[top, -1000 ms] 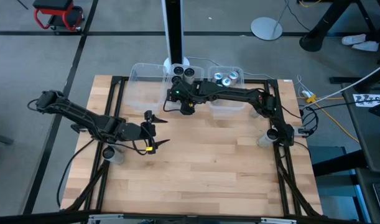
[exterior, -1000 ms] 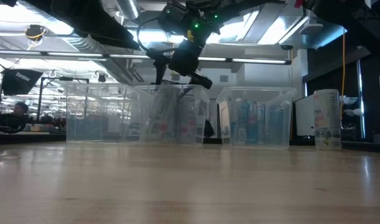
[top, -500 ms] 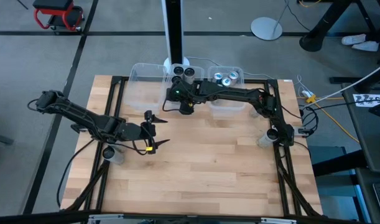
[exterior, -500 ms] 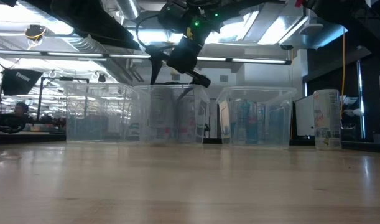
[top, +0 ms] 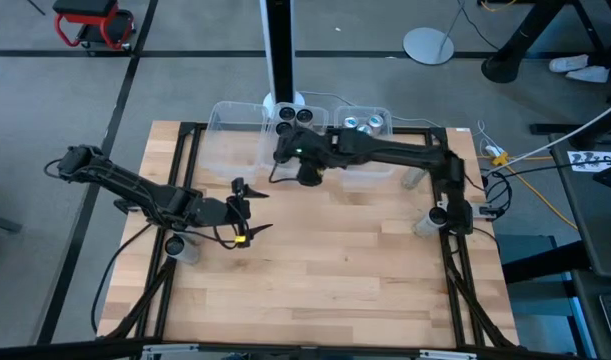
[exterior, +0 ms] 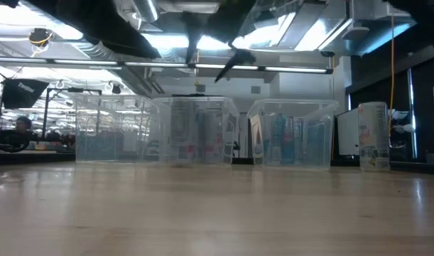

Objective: Sort soda cans
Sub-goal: Move the white-yellow soda can to the center of the table

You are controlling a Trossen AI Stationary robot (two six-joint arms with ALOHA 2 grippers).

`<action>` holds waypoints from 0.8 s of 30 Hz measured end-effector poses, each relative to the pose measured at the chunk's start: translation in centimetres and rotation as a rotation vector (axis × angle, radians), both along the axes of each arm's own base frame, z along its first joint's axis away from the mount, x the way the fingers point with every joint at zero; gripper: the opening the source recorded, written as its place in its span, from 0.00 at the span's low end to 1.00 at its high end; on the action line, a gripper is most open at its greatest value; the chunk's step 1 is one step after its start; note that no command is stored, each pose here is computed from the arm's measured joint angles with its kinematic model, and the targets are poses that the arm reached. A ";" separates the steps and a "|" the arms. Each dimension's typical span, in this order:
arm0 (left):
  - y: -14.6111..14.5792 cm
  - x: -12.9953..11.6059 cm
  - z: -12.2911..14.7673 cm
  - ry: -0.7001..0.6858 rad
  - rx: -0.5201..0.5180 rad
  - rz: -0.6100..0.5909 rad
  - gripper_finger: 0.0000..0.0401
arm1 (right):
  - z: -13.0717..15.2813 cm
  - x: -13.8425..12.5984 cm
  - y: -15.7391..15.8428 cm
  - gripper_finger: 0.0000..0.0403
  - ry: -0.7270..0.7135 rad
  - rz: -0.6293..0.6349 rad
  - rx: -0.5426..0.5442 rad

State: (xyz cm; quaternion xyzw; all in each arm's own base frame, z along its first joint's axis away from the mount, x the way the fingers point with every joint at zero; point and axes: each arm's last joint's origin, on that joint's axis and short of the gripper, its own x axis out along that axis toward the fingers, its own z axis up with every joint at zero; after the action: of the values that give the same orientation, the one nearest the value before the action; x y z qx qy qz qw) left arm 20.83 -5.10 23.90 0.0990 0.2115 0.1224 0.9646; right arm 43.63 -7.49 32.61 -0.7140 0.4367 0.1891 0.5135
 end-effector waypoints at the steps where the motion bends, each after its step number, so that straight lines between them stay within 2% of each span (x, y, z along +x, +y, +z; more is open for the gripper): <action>1: 0.0 0.0 -0.1 0.006 0.002 -0.002 0.93 | 0.9 -0.7 0.6 0.93 -0.010 0.000 0.028; 8: -0.1 -0.1 -0.1 0.003 -0.019 0.005 0.93 | 5.1 -5.8 5.9 0.93 -0.008 0.011 0.389; 11: -0.1 -0.1 -0.1 0.003 -0.020 0.006 0.93 | 5.9 -7.6 8.1 0.93 0.030 -0.048 0.469; 15: -0.1 -0.1 -0.1 0.005 -0.028 0.010 0.93 | 6.3 -9.5 10.5 0.93 0.067 -0.162 0.448; 22: 0.0 -0.2 -0.4 0.027 -0.035 0.019 0.93 | 6.2 -12.6 14.3 0.93 0.121 -0.366 0.334; 24: 0.0 -0.2 -0.4 0.024 -0.042 0.022 0.93 | 6.4 -13.0 15.3 0.93 0.082 -0.388 0.355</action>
State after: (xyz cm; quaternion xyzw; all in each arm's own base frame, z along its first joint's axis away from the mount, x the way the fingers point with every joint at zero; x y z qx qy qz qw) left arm 20.63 -5.13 23.55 0.0778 0.2266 0.1271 0.9625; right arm 30.59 7.77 38.97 -0.5073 0.5461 0.1895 0.6391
